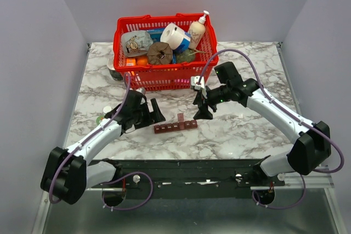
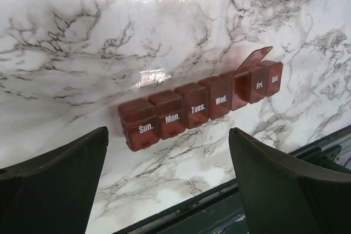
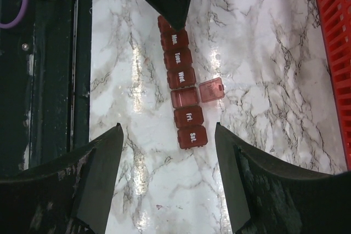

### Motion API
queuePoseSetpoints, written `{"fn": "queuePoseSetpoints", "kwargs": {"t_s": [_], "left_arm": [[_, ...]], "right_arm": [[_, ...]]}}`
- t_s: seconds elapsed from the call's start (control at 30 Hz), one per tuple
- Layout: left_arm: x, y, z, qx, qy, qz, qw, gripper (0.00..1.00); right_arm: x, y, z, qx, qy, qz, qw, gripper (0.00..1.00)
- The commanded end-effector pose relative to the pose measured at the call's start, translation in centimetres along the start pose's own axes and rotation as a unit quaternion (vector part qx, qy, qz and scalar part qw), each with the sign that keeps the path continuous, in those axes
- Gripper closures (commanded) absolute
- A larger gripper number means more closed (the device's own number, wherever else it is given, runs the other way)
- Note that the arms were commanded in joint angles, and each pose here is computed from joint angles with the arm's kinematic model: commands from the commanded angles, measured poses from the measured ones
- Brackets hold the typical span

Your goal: Sort the pills into containers

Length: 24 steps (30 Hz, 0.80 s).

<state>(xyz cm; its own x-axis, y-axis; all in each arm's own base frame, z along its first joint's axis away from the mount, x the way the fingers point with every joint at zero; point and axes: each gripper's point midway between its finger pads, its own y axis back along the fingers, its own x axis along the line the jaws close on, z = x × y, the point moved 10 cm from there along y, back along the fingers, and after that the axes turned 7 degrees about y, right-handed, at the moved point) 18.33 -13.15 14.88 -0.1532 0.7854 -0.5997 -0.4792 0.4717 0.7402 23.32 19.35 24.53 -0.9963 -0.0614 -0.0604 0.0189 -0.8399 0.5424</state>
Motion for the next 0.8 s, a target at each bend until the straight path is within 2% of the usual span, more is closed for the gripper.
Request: {"fn": "queuePoseSetpoints", "kwargs": {"t_s": [0.0,0.2,0.3,0.53,0.77], "left_arm": [[-0.6,1.9,1.3,-0.051,-0.055,0.019,0.997,0.01],[-2.3,5.5,3.0,-0.151,-0.115,-0.011,0.982,0.01],[-2.8,7.1,4.0,-0.197,-0.144,0.000,0.970,0.01],[-2.8,10.0,6.0,-0.272,-0.173,0.076,0.944,0.01],[-2.3,13.3,7.3,-0.345,-0.159,0.165,0.910,0.01]], "right_arm": [[0.3,0.3,0.2,-0.006,0.017,-0.001,1.000,0.23],[0.6,0.5,0.2,-0.012,0.028,-0.005,1.000,0.23],[0.6,0.4,0.3,-0.017,0.029,0.000,0.999,0.23],[0.4,-0.5,1.4,-0.029,0.044,0.024,0.998,0.23],[0.5,-4.1,4.6,-0.028,0.104,0.062,0.992,0.23]]}}
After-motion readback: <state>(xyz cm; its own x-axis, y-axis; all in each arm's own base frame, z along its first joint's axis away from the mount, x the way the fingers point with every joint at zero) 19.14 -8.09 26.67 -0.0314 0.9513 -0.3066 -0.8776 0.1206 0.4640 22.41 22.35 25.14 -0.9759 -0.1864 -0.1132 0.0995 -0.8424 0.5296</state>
